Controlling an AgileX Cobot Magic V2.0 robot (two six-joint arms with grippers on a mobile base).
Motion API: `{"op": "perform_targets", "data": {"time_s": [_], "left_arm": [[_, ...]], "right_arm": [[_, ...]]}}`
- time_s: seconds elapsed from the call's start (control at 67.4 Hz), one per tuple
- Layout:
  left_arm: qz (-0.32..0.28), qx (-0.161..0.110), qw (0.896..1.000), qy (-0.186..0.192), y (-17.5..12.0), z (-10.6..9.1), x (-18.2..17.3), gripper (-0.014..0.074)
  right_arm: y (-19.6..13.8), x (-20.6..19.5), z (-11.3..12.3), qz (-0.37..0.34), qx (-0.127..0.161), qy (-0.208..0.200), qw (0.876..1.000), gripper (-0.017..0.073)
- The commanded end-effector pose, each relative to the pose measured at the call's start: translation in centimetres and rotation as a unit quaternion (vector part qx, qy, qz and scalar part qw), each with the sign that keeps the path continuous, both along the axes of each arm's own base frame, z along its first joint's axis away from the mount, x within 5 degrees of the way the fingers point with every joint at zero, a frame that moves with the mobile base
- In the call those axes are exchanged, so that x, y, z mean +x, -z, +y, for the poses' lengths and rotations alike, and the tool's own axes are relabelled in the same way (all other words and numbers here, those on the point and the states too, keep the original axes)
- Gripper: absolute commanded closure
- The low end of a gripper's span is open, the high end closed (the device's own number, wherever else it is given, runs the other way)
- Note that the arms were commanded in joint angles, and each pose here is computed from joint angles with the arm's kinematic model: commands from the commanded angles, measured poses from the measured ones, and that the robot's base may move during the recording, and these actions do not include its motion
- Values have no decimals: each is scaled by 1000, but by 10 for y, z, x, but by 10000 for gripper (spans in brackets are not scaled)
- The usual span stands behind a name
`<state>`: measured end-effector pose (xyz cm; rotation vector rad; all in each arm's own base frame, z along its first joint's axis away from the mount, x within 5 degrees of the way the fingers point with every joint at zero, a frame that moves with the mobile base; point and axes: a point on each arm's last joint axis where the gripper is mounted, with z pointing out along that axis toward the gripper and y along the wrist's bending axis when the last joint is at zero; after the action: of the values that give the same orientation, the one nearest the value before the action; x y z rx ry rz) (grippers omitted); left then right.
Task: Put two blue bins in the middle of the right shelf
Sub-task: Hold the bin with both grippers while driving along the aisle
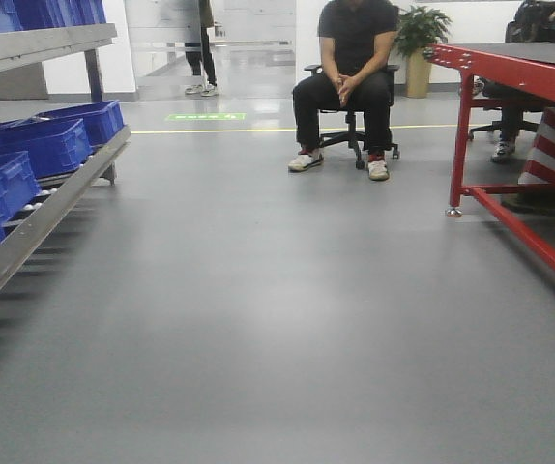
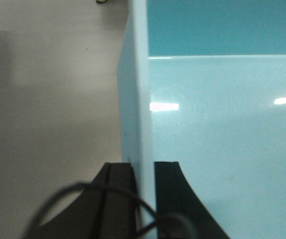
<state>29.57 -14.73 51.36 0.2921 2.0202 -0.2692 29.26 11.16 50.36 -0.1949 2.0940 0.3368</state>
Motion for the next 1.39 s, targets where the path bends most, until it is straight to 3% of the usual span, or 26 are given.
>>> {"op": "perform_targets", "data": {"time_s": [0.0,0.772,1.38], "left_arm": [[-20,-32,999,17,-10,-3,-5,704],[-20,-32,999,17,-10,-3,-5,704],[-20,-32,999,17,-10,-3,-5,704]], "right_arm": [[-10,0,-1,-41,10,-1,999,713],[-9,2,0,-40,10,-1,999,713],[17,34,12,-18,1,-1,1000,713]]}}
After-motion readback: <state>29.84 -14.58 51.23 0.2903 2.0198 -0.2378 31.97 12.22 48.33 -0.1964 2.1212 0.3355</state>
